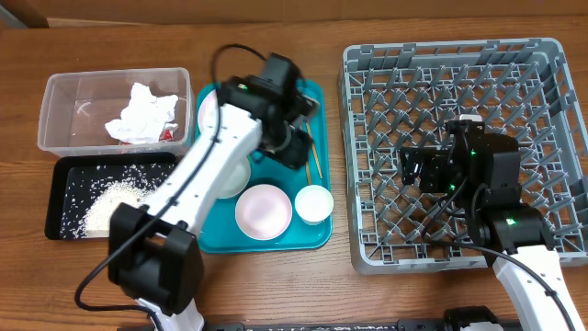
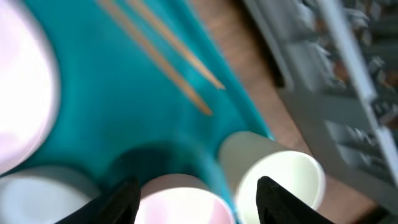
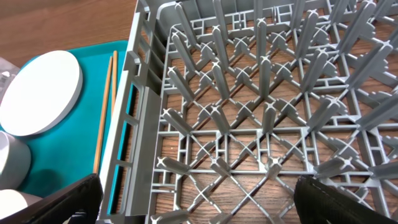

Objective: Sort waste into correct bins and load items into the dishwasher
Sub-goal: 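Bring the emptied bowl back and set it on the teal tray, then grasp the small white cup with the left gripper and lift it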

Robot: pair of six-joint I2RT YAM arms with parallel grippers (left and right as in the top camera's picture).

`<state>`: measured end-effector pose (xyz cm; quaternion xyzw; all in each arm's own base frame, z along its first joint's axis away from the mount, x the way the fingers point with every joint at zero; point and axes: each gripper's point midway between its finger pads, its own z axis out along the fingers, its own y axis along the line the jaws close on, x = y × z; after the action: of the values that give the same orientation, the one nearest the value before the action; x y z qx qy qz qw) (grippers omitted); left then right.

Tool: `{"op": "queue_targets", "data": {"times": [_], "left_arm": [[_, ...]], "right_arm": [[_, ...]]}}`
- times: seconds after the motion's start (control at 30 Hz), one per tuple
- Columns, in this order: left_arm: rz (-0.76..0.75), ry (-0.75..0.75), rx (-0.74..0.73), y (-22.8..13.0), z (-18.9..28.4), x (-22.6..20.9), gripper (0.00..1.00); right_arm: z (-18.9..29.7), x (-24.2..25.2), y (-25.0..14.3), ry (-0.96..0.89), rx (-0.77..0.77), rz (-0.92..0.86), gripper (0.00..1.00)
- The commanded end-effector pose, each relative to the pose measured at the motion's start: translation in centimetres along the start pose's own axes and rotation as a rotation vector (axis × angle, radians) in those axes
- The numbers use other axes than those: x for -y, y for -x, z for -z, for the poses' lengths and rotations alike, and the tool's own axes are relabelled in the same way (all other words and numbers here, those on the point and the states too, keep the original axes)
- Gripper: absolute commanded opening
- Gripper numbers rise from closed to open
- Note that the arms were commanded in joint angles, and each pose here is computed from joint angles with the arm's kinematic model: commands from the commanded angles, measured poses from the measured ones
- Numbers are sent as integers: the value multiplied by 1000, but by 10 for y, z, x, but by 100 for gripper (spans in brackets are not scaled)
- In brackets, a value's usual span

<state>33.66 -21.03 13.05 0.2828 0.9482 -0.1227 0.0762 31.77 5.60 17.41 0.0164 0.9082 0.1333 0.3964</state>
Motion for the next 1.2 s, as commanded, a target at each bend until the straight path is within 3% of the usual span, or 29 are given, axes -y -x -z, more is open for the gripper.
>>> {"op": "queue_targets", "data": {"times": [0.0,0.23,0.33,0.43,0.6,0.7,0.8,1.07,1.17], "left_arm": [[-119,-38,-75,-9,-22,24,61],[-103,102,-241,-33,-57,13,56],[-87,99,-306,-44,-70,11,36],[-74,100,-322,-46,-74,10,6],[-60,65,-314,-41,-66,16,4],[-64,-54,-321,-38,-44,29,4],[-80,-233,-283,-29,-17,42,4],[2,-783,47,16,67,53,4],[27,-897,147,24,88,46,4]], "right_arm": [[4,-4,12,16,29,1,100],[4,-4,10,15,21,-1,100],[4,-4,9,13,14,-2,100],[4,-4,9,13,14,-2,100],[4,-6,10,26,17,-29,100],[7,-28,20,154,45,-73,96],[17,-70,30,395,63,-64,91],[21,-134,34,768,2,-59,90],[15,-149,30,855,-23,-31,91]]}}
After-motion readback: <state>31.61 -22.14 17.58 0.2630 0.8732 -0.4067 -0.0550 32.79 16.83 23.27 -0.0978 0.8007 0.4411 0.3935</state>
